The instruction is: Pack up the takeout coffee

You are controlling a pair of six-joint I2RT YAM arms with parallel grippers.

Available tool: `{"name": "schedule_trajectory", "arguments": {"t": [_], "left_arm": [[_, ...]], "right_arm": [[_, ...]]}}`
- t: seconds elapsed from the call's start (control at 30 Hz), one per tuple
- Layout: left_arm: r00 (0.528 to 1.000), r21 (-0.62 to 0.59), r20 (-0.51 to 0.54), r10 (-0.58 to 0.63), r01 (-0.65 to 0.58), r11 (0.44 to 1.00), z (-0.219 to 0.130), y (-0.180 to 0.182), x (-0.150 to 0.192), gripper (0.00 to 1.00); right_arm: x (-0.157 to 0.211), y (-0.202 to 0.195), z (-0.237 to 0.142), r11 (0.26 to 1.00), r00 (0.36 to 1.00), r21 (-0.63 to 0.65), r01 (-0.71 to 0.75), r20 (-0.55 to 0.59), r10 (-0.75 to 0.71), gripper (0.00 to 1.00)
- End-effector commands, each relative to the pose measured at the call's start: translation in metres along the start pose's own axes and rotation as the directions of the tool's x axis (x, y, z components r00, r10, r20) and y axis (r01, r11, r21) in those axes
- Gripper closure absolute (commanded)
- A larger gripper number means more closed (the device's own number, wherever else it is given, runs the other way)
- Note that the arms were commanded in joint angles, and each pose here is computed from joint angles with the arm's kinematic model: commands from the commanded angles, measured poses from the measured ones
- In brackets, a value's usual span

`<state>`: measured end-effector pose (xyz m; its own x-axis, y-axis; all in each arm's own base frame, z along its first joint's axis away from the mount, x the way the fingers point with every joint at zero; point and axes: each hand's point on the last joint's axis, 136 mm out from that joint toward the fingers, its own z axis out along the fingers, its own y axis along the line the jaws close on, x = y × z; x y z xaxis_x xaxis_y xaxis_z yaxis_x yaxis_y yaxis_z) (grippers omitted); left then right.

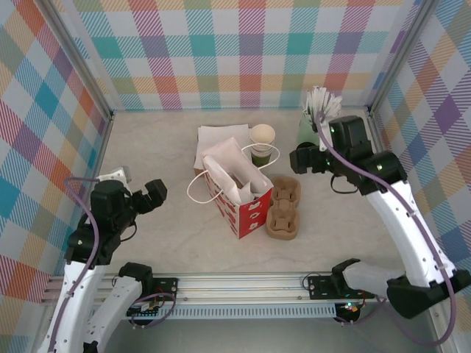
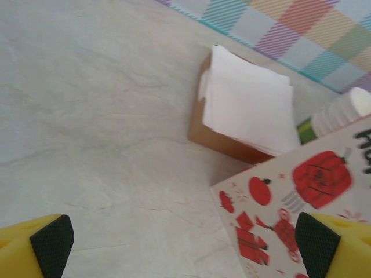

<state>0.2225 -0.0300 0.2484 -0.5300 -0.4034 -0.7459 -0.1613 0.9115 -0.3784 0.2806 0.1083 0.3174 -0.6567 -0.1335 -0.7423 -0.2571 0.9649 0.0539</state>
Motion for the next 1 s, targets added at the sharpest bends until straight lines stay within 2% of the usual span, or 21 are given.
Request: {"name": "schedule_trajectory", "arguments": {"t": [0.0, 0.17, 0.37, 0.5, 0.63, 0.77, 0.97], "left_arm": [[0.994, -0.063, 0.104, 0.030, -0.024, 0.998, 0.000, 0.012, -0.014, 0.00], [0.987, -0.122, 0.131, 0.093, -0.077, 0.989, 0.006, 0.024, -0.013, 0.00], [0.962, -0.190, 0.180, 0.206, -0.172, 0.967, 0.017, 0.034, -0.017, 0.00], [0.943, -0.179, 0.205, 0.263, -0.228, 0.957, 0.030, 0.035, -0.010, 0.00], [0.943, -0.233, 0.157, 0.295, -0.255, 0.938, 0.050, 0.049, 0.006, 0.00], [0.936, -0.233, 0.108, 0.335, -0.303, 0.924, 0.071, 0.053, 0.020, 0.00], [0.946, -0.254, 0.119, 0.303, -0.266, 0.930, 0.091, 0.060, 0.023, 0.00]], "right_arm": [[-0.014, -0.030, -0.013, 0.988, 0.982, 0.122, -0.096, 0.176, 0.074, 0.00], [0.012, -0.067, -0.005, 0.947, 0.964, 0.252, -0.197, 0.226, 0.141, 0.00], [0.042, -0.091, 0.024, 0.922, 0.962, 0.318, -0.221, 0.226, 0.153, 0.00], [0.063, -0.105, 0.056, 0.914, 0.965, 0.340, -0.222, 0.213, 0.155, 0.00], [0.090, -0.119, 0.090, 0.909, 0.969, 0.355, -0.216, 0.190, 0.155, 0.00], [0.102, -0.129, 0.113, 0.899, 0.964, 0.363, -0.246, 0.191, 0.187, 0.00], [0.114, -0.136, 0.147, 0.911, 0.959, 0.335, -0.242, 0.224, 0.172, 0.00]]}}
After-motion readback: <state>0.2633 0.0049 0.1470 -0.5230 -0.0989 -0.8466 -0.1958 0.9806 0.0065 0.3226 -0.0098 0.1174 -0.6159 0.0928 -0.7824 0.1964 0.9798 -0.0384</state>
